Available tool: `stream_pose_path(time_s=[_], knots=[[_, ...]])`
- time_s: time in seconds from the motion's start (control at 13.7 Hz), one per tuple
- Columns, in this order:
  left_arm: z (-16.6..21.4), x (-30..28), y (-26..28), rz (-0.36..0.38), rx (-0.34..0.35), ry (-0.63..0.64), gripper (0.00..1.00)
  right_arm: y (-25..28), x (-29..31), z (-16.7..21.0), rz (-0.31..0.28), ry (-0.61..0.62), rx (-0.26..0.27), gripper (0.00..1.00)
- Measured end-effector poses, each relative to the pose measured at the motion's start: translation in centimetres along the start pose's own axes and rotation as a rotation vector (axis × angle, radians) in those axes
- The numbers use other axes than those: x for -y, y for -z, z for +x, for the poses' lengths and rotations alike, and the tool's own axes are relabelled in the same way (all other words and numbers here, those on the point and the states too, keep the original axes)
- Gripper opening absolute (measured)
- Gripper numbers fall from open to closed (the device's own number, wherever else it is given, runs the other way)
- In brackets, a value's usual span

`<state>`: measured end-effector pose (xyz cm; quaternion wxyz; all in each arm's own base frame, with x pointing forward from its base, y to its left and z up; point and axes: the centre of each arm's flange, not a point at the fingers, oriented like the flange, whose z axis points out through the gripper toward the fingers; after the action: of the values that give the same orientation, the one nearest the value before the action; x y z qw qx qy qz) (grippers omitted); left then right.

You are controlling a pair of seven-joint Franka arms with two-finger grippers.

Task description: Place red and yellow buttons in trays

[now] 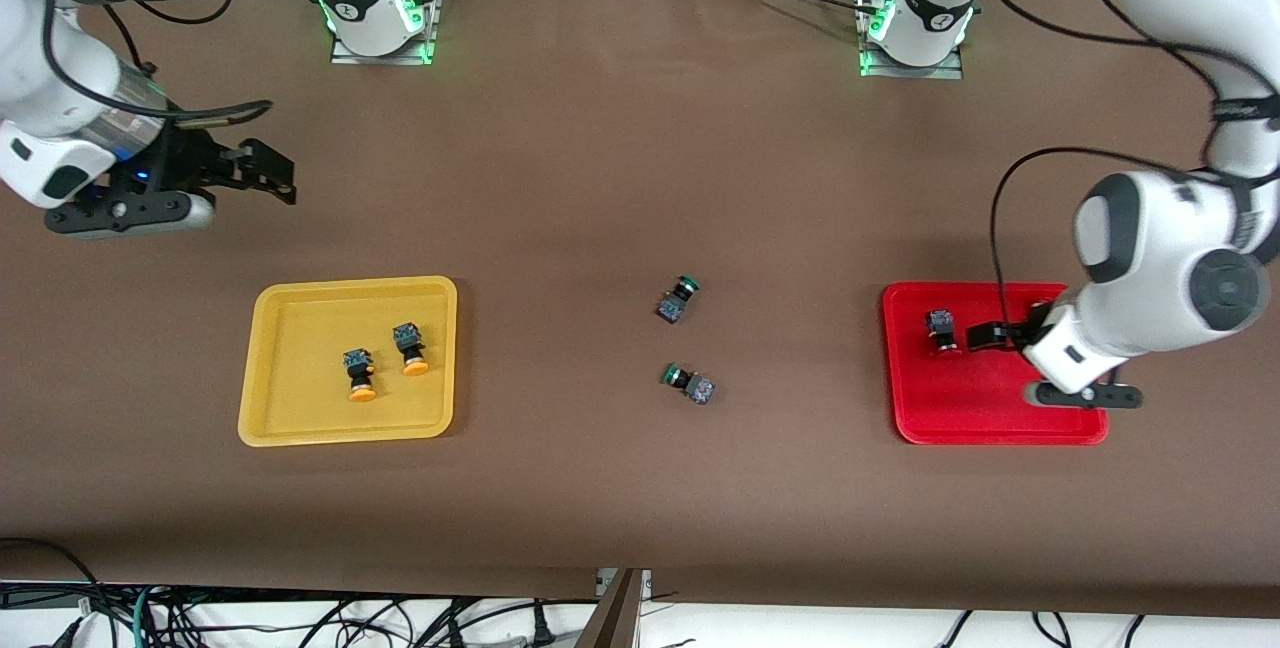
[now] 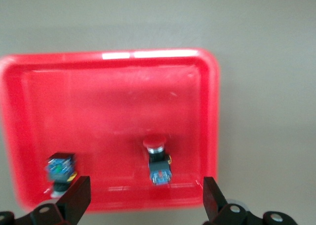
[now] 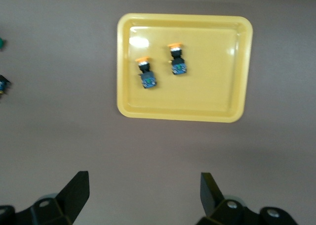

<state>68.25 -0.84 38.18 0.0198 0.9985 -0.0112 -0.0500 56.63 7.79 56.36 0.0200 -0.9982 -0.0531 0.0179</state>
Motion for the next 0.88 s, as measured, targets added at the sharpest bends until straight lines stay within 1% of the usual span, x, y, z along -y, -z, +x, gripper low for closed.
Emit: stream_pose_path(time_s=[0.15, 0.29, 0.44, 0.59, 0.73, 0.88], knots=[[-0.5, -0.3, 6.2, -0.002, 0.020, -0.006, 1.00, 0.2, -1.4, -0.5, -0.011, 0.018, -0.001, 1.00], [-1.3, -0.5, 9.0, -0.003, 0.045, -0.010, 1.00, 0.2, -1.3, -0.5, -0.015, 0.025, -0.004, 1.00], [-1.8, -0.6, 11.0, -0.003, 0.052, -0.012, 1.00, 0.2, -0.7, -0.5, -0.018, 0.035, -0.004, 1.00], [-3.0, -0.8, 14.6, -0.003, 0.017, -0.014, 1.00, 0.6, -0.6, -0.2, -0.025, 0.039, -0.018, 1.00], [-5.7, -0.7, 18.5, -0.001, 0.007, -0.011, 1.00, 1.5, -0.6, -0.2, -0.027, 0.038, -0.021, 1.00], [-7.6, -0.3, 20.9, 0.001, -0.011, -0.003, 1.00, 2.2, -0.8, -0.1, -0.037, 0.036, -0.030, 1.00]])
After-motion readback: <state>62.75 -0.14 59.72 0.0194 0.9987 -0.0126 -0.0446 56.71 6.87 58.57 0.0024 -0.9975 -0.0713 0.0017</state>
